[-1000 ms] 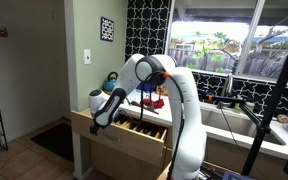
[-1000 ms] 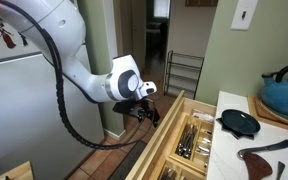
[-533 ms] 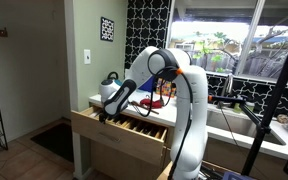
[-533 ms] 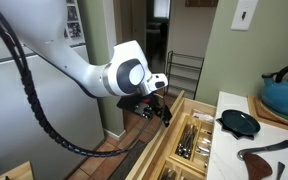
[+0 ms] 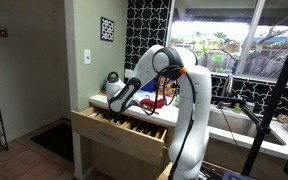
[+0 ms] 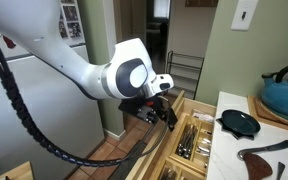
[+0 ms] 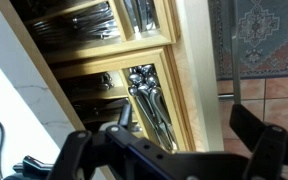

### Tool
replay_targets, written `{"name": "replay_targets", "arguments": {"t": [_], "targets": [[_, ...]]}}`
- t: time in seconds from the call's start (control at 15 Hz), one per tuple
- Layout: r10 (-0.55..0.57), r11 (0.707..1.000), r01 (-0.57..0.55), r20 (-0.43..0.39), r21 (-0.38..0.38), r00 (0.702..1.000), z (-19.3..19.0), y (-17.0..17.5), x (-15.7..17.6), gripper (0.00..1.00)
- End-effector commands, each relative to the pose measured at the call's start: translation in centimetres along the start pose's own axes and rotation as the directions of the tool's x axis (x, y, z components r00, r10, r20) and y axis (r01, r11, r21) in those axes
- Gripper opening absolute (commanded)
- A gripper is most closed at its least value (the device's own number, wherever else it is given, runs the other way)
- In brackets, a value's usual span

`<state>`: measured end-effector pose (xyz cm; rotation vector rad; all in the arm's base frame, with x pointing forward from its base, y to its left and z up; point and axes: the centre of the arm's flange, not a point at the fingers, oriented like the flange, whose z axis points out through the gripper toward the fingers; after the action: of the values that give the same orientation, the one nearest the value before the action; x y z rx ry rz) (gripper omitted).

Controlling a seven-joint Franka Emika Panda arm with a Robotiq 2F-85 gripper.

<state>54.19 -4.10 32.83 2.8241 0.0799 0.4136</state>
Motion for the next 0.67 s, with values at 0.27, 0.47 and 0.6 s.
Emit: {"name": "replay_targets", "arguments": {"t": [0.27, 0.47, 0.6], "targets": [[0.007, 1.000, -0.008, 0.022, 0.008, 1.000, -0.9, 2.9, -0.8, 1.00], [0.044, 0.999, -0.046, 0.090, 0.026, 0.995, -0.4, 6.2, -2.1, 1.00], [0.070, 0.997, -0.075, 0.132, 0.033, 0.989, 0.1, 8.1, -3.0, 1.00]]}}
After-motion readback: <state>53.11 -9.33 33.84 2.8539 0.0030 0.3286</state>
